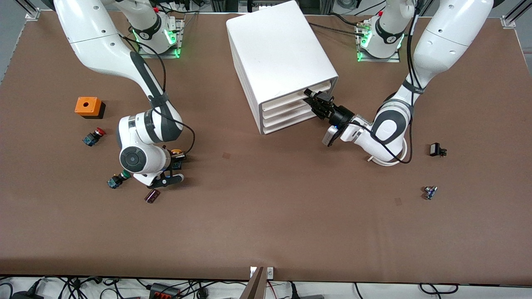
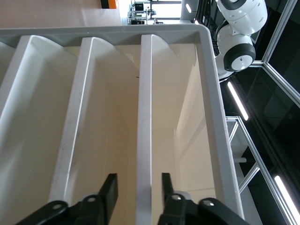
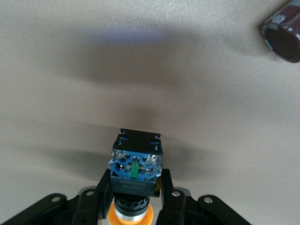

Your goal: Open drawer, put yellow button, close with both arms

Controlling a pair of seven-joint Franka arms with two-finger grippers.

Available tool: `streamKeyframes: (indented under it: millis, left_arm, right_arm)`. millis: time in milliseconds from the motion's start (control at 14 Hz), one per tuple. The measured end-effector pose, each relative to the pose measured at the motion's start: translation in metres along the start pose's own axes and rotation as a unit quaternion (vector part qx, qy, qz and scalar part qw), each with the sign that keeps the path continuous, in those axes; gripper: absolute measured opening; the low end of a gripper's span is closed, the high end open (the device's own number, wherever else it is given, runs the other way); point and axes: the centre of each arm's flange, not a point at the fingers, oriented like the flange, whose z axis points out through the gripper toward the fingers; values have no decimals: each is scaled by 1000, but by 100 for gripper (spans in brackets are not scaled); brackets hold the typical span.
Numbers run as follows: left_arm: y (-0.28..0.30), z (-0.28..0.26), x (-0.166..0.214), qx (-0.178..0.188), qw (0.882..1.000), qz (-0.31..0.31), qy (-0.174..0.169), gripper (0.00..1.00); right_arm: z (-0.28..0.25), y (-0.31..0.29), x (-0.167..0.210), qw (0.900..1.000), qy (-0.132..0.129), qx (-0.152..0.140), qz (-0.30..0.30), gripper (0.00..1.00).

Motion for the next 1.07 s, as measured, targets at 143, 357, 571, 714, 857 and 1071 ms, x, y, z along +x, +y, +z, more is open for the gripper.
streamKeyframes:
  millis: [143,357,571,714,857,1071]
  left_arm:
    - [-1,2,-1,-11,1000,2,2,21]
    - [0,2,0,-13,1000,3,3,15]
    - [0,-1,0,-13,1000,3,6,14]
    - [4,-13,3,-6,1000,-4,16,14]
    - [12,-30,12,5,999,-19,30,14]
    - [17,-57,24,23,998,-26,49,14]
  right_arm:
    - [-10,0,4,1000,10,0,0,41]
    - [-39,-1,12,999,34,0,-1,41]
    - [-98,-11,19,999,53,0,-8,41]
    - [-152,-29,20,997,70,-2,-20,41]
    - [-205,-50,18,994,101,-3,-34,41]
    - [-257,-82,11,989,134,-4,-56,41]
